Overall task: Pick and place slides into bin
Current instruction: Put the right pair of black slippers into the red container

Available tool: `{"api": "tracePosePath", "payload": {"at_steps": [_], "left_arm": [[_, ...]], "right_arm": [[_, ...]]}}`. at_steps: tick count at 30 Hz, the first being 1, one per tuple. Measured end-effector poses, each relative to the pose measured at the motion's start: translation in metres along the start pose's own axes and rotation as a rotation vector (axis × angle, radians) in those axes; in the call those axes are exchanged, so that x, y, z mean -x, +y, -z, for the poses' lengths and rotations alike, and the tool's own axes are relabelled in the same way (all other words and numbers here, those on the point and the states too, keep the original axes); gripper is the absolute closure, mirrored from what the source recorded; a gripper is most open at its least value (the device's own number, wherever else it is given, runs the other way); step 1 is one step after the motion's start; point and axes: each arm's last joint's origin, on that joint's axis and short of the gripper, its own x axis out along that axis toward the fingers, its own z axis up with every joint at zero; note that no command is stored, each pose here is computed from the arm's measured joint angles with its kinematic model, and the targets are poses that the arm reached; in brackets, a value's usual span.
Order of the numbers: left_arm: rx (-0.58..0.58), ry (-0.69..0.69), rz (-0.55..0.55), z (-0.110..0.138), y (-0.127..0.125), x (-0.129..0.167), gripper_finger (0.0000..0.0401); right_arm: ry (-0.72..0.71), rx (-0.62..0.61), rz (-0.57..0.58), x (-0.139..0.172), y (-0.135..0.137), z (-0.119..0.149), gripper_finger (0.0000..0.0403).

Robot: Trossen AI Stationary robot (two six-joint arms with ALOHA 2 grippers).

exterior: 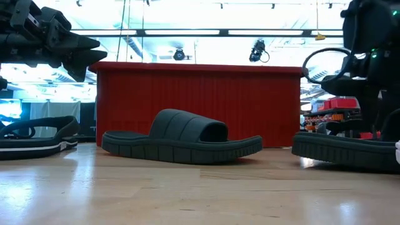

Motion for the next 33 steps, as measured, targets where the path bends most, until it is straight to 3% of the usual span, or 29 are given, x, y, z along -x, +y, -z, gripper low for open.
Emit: {"api": "tracePosePath", "payload": {"at_steps": [5,11,19,25,33], "left_arm": [[0.000,0.000,0.000,0.000,0.000,0.000,0.0239],[-0.001,0.000,0.000,0.000,0.000,0.000,0.0239],[0.000,0.000,0.000,0.000,0.000,0.000,0.0239],[0.049,0.014,-0.003,0.001,0.000,0.000,0.0239],[0.060,0.023,-0.006,0.002,0.000,0.000,0.0239]], "right_arm": [[-0.024,0.002,0.075,-0.015,0.009,0.006,0.0313],[-0.055,0.088,0.128,-0.029,0.016,0.014,0.0317],[-0.100,0.177,0.044,-0.023,0.018,0.016,0.0392],[-0.108,0.235,-0.070,0.003,0.025,0.030,0.0396],[-0.028,0.265,-0.301,0.087,0.042,0.048,0.0397]]}}
